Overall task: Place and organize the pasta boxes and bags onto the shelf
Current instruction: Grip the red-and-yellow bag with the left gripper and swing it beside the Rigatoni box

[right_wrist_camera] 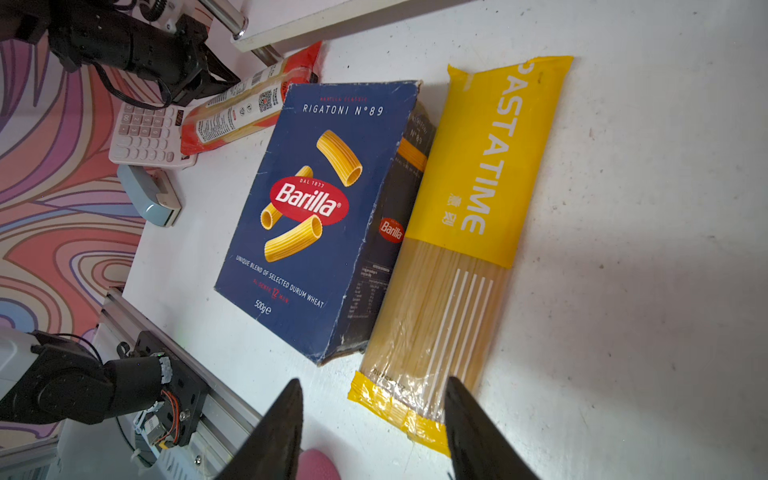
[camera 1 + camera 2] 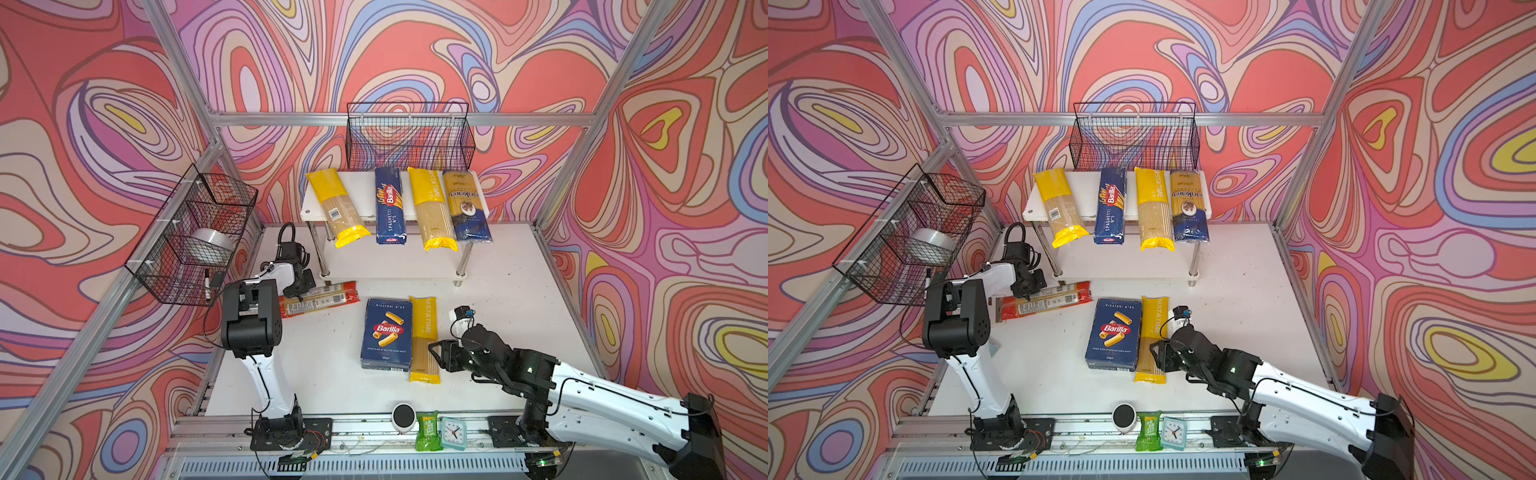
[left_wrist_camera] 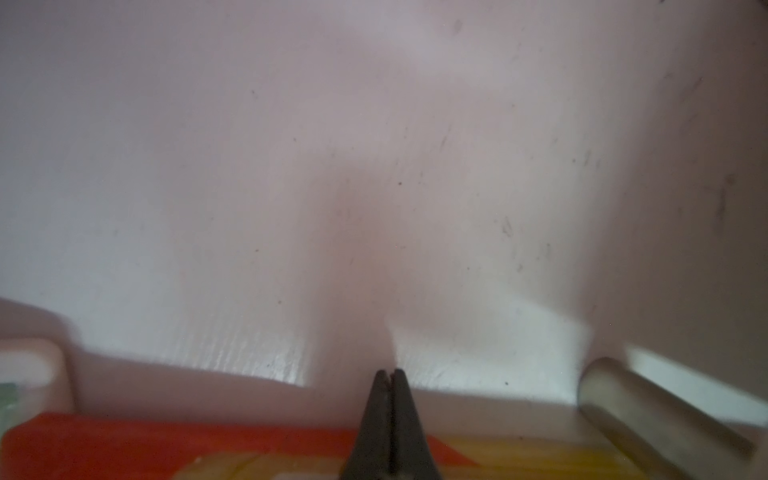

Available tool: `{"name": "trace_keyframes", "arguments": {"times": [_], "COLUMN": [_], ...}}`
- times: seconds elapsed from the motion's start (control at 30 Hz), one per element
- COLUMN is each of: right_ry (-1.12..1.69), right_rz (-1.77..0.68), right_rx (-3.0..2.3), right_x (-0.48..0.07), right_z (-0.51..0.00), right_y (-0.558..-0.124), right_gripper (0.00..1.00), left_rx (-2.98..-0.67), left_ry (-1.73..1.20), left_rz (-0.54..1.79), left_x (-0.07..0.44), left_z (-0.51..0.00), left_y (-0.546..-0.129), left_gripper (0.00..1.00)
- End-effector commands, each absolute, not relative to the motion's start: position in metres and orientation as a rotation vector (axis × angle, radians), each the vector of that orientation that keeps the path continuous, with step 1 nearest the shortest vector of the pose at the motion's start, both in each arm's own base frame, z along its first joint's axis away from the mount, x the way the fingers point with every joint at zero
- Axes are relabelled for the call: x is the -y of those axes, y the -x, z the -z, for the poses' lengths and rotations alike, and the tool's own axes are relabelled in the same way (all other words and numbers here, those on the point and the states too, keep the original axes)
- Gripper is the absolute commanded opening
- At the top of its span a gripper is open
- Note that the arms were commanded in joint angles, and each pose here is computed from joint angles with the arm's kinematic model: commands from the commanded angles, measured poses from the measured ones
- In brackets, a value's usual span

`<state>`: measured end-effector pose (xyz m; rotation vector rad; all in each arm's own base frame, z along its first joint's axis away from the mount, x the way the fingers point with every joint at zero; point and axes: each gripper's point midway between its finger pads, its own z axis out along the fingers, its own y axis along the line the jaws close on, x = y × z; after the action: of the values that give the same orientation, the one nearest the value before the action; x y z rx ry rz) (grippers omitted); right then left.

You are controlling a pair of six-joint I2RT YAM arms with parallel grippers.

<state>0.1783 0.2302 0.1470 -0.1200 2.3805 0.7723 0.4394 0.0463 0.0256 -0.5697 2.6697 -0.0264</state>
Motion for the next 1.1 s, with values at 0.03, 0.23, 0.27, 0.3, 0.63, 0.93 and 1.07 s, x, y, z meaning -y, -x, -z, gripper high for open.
{"name": "trace_keyframes", "arguments": {"times": [0.03,0.23,0.27,0.3,0.63,0.93,1.07], "right_ry": [0.120,0.090,0.087,0.082,0.061,0.178,0.182], "right_rz": [-0.750,-0.665,-0.654,-0.643,-0.701,-0.623,-0.634], "right_rx": [-2.317,-2.286,-2.276,-2.273,-2.261,-2.451,-2.481], "right_x": [-0.215,-0.182,-0.176,-0.171,-0.164,-0.197,-0.209], "right_z": [-0.169,-0.179,-0.183,-0.185,-0.188,-0.155,-0.144], "right_y": [-0.180,-0.176,-0.174,-0.173,-0.164,-0.166,-0.171], "right_gripper": [0.56,0.56,0.56,0.56,0.56,0.63,0.68], "left_rx": [-2.741,-2.772,-2.767,-2.765,-2.728,-2.761,-2.740], "left_ry": [0.610,0.669,0.680,0.690,0.734,0.638,0.634], "left_rz": [0.143,0.425,0.424,0.414,0.515,0.536,0.584], "left_x": [-0.033,0.004,0.004,0.004,0.027,0.066,0.073], "left_z": [-0.029,-0.022,-0.021,-0.020,-0.029,-0.040,-0.044], "left_y": [-0.420,-0.396,-0.390,-0.384,-0.344,-0.321,-0.305], "left_gripper": [0.00,0.00,0.00,0.00,0.00,0.00,0.00]}}
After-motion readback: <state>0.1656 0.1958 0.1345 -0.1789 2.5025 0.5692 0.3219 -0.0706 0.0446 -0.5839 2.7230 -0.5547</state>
